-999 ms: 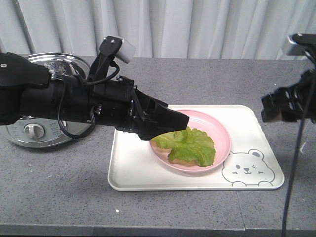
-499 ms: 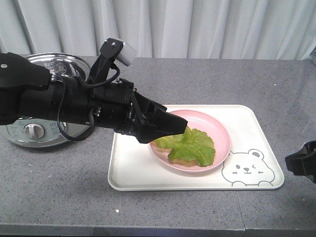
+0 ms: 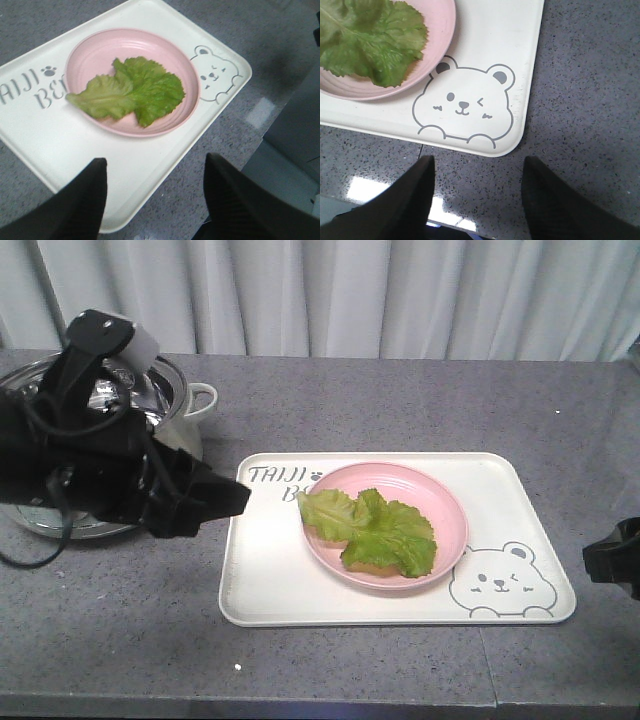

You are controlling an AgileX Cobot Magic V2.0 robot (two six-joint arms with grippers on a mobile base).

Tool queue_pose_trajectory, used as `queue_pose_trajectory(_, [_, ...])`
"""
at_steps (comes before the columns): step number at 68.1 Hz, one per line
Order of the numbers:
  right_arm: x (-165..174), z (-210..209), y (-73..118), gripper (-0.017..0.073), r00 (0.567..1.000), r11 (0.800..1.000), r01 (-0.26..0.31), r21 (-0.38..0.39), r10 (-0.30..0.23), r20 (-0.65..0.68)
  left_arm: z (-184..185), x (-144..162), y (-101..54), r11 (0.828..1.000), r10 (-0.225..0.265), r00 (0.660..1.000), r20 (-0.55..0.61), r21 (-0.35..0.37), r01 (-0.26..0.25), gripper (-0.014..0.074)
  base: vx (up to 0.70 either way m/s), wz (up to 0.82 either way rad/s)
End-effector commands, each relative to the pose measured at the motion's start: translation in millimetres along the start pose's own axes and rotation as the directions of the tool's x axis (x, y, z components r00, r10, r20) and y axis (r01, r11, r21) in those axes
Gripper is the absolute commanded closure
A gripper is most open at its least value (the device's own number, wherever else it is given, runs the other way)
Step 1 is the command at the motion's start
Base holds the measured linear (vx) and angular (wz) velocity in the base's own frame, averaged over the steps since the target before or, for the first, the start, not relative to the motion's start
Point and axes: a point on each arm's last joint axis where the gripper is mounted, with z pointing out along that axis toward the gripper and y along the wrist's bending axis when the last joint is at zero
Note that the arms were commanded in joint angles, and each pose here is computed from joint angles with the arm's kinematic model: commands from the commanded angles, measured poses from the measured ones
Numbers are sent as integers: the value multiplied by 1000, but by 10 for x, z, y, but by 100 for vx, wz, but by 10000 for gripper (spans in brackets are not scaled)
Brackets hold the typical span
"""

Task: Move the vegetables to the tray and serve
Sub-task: 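Lower both grippers to opposite side edges of the tray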

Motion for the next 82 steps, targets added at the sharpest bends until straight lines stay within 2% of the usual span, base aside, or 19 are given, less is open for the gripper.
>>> queue_pose_trajectory(1, [-130, 62, -40, 168, 999, 1000, -20, 12, 19, 41, -198, 75, -45, 998, -25, 995, 92, -61, 31, 203, 0, 0])
queue_pose_trajectory(8, [-169, 256, -125, 168, 997, 997, -74, 16, 74, -11, -232, 306, 9, 991, -65, 993, 102, -110, 76, 203, 0, 0])
queue_pose_trajectory(17, [-163, 430, -389, 168, 983, 985, -171, 20, 172, -63, -201, 520, 112, 982, -122, 991, 55, -138, 128, 203, 0, 0])
queue_pose_trajectory(26, [-89, 546, -583, 168, 971, 979, -199, -50, 190, -147, -110, 593, 223, 974, -170, 985, 4, -150, 169, 203, 0, 0])
queue_pose_trajectory(33, [-78, 641, -657, 168, 958, 966, -240, -100, 218, -186, -17, 607, 306, 967, -206, 978, -23, -156, 200, 204, 0, 0])
queue_pose_trajectory(39, [-124, 711, -689, 168, 958, 966, -232, -115, 206, -201, 85, 623, 363, 956, -264, 963, -47, -143, 255, 206, 0, 0])
queue_pose_trajectory(45, [-189, 749, -723, 168, 960, 969, -212, -129, 182, -214, 186, 628, 403, 929, -355, 933, -52, -128, 346, 206, 0, 0])
queue_pose_trajectory(49, [-252, 753, -743, 168, 963, 971, -193, -141, 159, -218, 247, 632, 426, 916, -391, 919, -59, -118, 382, 206, 0, 0])
queue_pose_trajectory(66, [-368, 813, -801, 193, 965, 973, -167, -162, 127, -232, 505, 643, 550, 877, -477, 877, -58, -97, 471, 206, 0, 0])
queue_pose_trajectory(71, [-366, 856, -808, 206, 965, 972, -158, -176, 114, -237, 603, 653, 582, 874, -485, 872, -68, -81, 479, 206, 0, 0])
queue_pose_trajectory(72, [-375, 931, -815, 216, 969, 968, -142, -206, 93, -230, 799, 709, 678, 855, -518, 851, -90, -80, 512, 206, 0, 0])
queue_pose_trajectory(73, [-376, 940, -816, 216, 969, 968, -142, -209, 92, -231, 816, 714, 689, 853, -522, 849, -89, -83, 515, 206, 0, 0])
queue_pose_trajectory(82, [-370, 1004, -831, 216, 969, 967, -126, -223, 72, -235, 952, 760, 771, 845, -533, 842, -86, -117, 523, 206, 0, 0])
